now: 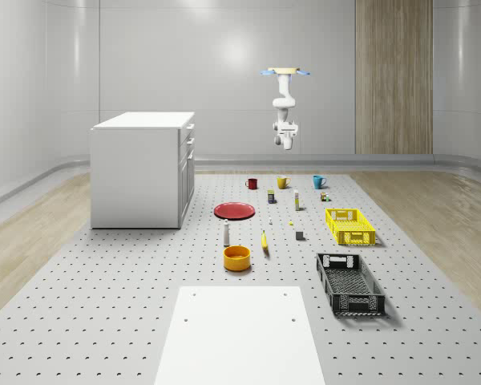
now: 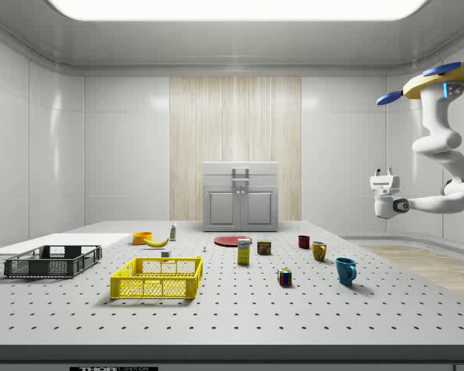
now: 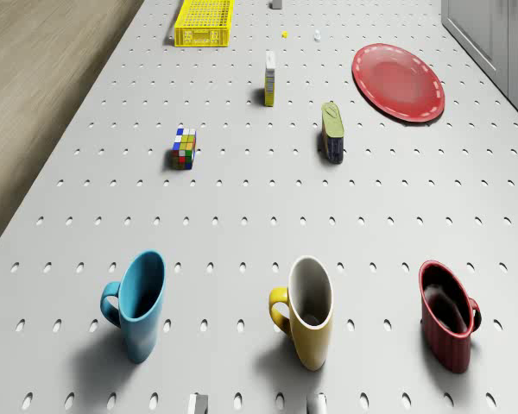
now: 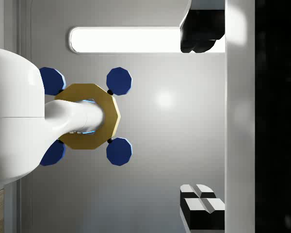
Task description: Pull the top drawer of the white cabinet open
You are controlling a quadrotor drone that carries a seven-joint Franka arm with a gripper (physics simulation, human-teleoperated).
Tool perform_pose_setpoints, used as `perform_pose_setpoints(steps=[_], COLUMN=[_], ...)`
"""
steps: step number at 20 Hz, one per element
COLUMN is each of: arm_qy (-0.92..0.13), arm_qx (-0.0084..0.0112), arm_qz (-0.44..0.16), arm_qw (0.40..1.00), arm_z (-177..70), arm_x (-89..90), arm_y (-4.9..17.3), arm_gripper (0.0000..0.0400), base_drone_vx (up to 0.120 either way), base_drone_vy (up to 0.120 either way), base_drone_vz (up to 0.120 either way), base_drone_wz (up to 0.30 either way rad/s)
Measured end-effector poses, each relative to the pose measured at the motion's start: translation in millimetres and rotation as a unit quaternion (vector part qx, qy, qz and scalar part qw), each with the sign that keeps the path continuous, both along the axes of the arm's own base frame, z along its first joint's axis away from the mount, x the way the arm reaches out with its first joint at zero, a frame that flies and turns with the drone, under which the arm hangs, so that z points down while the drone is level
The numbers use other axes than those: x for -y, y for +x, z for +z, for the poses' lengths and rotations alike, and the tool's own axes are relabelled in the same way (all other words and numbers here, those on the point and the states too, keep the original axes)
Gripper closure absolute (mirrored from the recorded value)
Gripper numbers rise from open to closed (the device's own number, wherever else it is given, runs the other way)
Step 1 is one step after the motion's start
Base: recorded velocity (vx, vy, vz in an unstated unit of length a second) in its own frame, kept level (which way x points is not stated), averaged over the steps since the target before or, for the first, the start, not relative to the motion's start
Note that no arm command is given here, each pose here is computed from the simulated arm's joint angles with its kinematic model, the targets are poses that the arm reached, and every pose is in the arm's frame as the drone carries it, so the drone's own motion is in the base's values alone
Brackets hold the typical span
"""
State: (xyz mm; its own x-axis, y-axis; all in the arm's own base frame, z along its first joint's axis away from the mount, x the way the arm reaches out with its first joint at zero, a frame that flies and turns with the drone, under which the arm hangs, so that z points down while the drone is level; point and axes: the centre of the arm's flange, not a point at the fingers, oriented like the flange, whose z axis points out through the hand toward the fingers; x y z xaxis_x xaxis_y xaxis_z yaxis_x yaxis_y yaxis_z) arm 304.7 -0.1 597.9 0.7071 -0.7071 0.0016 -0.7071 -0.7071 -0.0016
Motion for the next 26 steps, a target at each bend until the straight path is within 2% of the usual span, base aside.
perform_pose_setpoints(steps=[2, 5, 12, 21, 22, 26], arm_qy=[0.000, 0.000, 0.000, 0.000, 0.046, 0.352], arm_qx=[0.0008, 0.0020, 0.0047, 0.0082, 0.0080, 0.0042], arm_qz=[0.000, 0.000, 0.000, 0.000, -0.001, 0.000], arm_qw=[1.000, 1.000, 1.000, 1.000, 0.999, 0.936], arm_z=[15.3, 36.5, 74.7, 90.9, 91.0, 66.7], arm_x=[0.1, 0.1, 0.0, -0.1, 8.1, 65.0], arm_y=[-2.6, -3.7, -1.5, -0.5, -0.3, 0.4], arm_gripper=[0.0050, 0.0074, 0.0091, 0.0095, 0.0094, 0.0088], base_drone_vx=[0.000, 0.093, 0.120, 0.120, 0.120, 0.120], base_drone_vy=[-0.020, -0.120, -0.120, -0.120, -0.120, -0.120], base_drone_vz=[0.000, 0.000, 0.114, 0.116, 0.000, 0.000], base_drone_wz=[0.000, 0.000, 0.000, 0.000, 0.000, 0.000])
